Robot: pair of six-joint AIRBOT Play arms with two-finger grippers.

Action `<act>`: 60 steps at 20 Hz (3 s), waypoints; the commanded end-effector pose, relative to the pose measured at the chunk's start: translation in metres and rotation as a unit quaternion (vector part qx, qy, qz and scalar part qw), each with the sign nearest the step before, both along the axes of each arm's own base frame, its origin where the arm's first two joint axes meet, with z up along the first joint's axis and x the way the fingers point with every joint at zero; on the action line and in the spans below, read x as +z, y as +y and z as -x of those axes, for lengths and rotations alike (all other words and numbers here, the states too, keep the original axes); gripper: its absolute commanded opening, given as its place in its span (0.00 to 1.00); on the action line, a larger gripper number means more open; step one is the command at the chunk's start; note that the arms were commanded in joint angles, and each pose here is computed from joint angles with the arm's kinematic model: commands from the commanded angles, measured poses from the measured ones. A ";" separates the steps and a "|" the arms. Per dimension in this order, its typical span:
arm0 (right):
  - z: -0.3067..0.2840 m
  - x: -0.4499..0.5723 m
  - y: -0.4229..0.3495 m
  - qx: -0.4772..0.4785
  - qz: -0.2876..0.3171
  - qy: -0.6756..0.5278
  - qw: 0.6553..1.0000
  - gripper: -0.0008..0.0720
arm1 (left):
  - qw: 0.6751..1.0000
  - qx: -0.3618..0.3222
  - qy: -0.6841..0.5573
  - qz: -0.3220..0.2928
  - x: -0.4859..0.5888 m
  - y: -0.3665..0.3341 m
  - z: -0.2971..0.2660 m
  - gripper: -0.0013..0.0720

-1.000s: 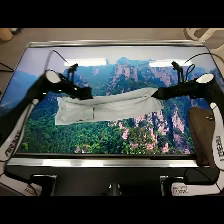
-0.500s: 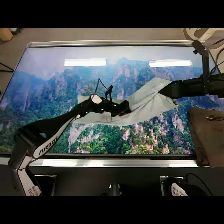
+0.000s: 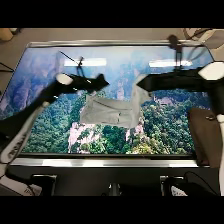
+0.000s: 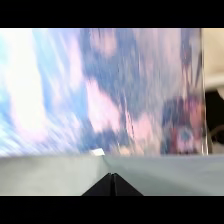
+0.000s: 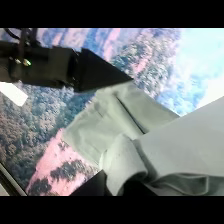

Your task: Fold the shirts.

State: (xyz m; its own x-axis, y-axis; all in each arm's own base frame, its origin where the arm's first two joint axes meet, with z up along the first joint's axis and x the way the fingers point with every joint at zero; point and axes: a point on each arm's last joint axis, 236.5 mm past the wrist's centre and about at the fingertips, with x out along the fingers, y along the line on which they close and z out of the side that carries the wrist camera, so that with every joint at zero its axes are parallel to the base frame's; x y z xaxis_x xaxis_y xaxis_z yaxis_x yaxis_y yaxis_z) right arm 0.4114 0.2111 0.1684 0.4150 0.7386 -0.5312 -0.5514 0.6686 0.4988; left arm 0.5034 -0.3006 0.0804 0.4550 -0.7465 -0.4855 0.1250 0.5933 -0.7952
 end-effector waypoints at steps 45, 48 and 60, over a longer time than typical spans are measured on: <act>0.039 -0.011 -0.387 -0.311 0.112 0.133 0.934 0.04 | 0.953 0.098 -0.190 -0.217 0.168 0.237 0.068 0.05; 0.072 -0.007 -0.419 -0.357 0.106 0.158 0.915 0.04 | 0.953 0.098 -0.190 -0.217 0.168 0.237 0.068 0.05; 0.132 0.004 -0.484 -0.476 0.152 0.176 0.848 0.03 | 0.950 0.092 -0.196 -0.224 0.168 0.237 0.067 0.05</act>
